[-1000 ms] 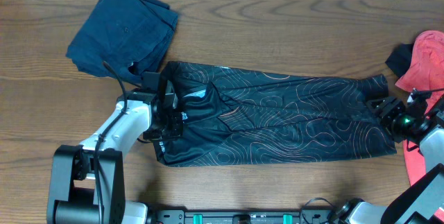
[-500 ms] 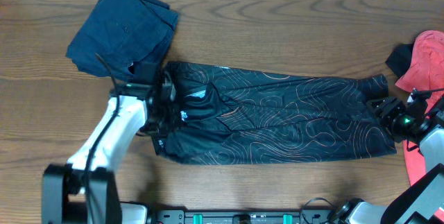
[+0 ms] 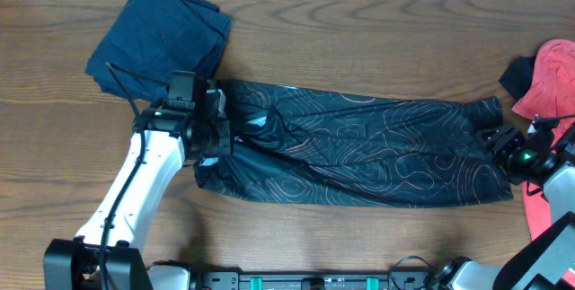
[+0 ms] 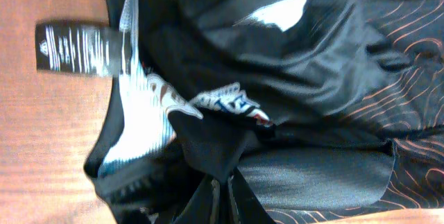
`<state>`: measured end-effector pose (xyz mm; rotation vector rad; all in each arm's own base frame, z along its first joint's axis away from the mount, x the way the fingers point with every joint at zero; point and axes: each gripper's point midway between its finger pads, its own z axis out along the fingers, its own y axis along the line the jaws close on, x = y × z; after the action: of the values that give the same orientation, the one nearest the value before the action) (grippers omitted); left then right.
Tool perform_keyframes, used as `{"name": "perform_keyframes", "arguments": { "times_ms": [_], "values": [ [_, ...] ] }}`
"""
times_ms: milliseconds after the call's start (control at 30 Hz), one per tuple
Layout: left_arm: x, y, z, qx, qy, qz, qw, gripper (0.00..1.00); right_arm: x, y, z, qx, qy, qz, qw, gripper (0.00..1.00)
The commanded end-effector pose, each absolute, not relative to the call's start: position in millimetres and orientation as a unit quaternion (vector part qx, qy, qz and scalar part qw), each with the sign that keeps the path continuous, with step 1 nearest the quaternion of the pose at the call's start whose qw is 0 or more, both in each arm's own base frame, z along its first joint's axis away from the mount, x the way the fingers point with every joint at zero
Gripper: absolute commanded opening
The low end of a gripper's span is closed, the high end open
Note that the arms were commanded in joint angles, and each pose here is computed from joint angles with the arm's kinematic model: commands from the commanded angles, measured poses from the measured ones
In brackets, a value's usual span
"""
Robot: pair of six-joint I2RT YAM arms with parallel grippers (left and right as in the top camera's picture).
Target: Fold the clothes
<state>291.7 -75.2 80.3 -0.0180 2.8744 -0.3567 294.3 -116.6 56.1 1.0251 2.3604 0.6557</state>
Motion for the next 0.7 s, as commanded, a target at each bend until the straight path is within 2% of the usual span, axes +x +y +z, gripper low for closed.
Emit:
{"name": "perform_keyframes", "arguments": {
  "times_ms": [0, 300, 667],
  "values": [
    [303, -77, 86, 0.017, 0.981, -0.123, 0.146, 0.06, 294, -119, 56, 0.371, 0.864, 0.237, 0.243, 0.60],
    [316, -72, 86, 0.042, 0.979, -0.101, 0.173, 0.07, 295, -120, 56, 0.371, 0.864, 0.237, 0.243, 0.60],
    [315, -70, 72, 0.043, 0.983, -0.094, 0.152, 0.07, 290, -126, 51, 0.380, 0.869, 0.214, 0.236, 0.61]
  ]
}}
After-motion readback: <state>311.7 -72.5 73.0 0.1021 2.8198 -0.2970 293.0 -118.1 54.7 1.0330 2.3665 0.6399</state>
